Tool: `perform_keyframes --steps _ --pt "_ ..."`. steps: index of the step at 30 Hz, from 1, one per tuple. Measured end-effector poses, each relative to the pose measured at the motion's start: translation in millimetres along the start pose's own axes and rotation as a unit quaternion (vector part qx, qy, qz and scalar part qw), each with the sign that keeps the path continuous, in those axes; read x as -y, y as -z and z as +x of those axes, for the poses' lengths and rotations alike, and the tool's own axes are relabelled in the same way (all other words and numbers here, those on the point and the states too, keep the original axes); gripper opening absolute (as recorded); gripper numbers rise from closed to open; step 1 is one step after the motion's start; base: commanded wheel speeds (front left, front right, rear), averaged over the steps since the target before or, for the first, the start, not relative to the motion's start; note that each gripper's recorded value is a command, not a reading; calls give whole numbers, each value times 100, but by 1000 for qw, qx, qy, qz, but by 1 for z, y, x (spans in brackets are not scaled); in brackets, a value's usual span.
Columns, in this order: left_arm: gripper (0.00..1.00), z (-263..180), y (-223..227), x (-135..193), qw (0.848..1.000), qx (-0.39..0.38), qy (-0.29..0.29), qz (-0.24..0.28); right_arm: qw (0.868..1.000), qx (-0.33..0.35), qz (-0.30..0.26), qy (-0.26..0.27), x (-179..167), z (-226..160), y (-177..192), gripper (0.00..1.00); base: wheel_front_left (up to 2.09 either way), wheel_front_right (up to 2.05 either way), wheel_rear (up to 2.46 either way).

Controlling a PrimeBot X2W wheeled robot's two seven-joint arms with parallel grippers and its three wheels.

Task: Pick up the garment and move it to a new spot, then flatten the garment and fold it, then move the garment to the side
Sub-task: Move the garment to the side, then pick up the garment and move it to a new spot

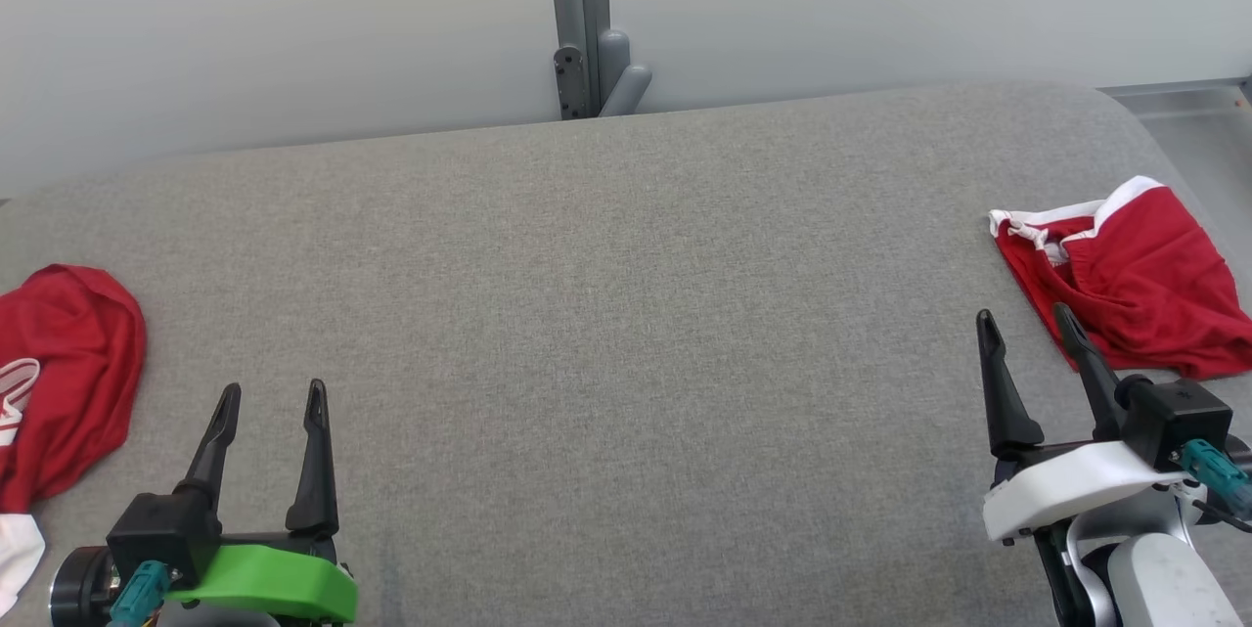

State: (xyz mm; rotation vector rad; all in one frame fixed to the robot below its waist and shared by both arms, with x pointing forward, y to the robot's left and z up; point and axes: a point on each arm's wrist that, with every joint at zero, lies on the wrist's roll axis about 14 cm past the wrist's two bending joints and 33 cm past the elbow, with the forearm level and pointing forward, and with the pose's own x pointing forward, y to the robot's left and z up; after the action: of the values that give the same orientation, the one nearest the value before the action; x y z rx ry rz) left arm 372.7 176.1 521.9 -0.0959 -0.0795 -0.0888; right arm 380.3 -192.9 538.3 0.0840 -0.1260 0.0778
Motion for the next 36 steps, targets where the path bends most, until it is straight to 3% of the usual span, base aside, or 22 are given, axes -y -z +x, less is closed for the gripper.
perform_keyframes --steps 36 --pt "100 -4 -5 3 1000 -1 6 3 1000 -1 3 8 2 -11 -8 100 0 0 0"
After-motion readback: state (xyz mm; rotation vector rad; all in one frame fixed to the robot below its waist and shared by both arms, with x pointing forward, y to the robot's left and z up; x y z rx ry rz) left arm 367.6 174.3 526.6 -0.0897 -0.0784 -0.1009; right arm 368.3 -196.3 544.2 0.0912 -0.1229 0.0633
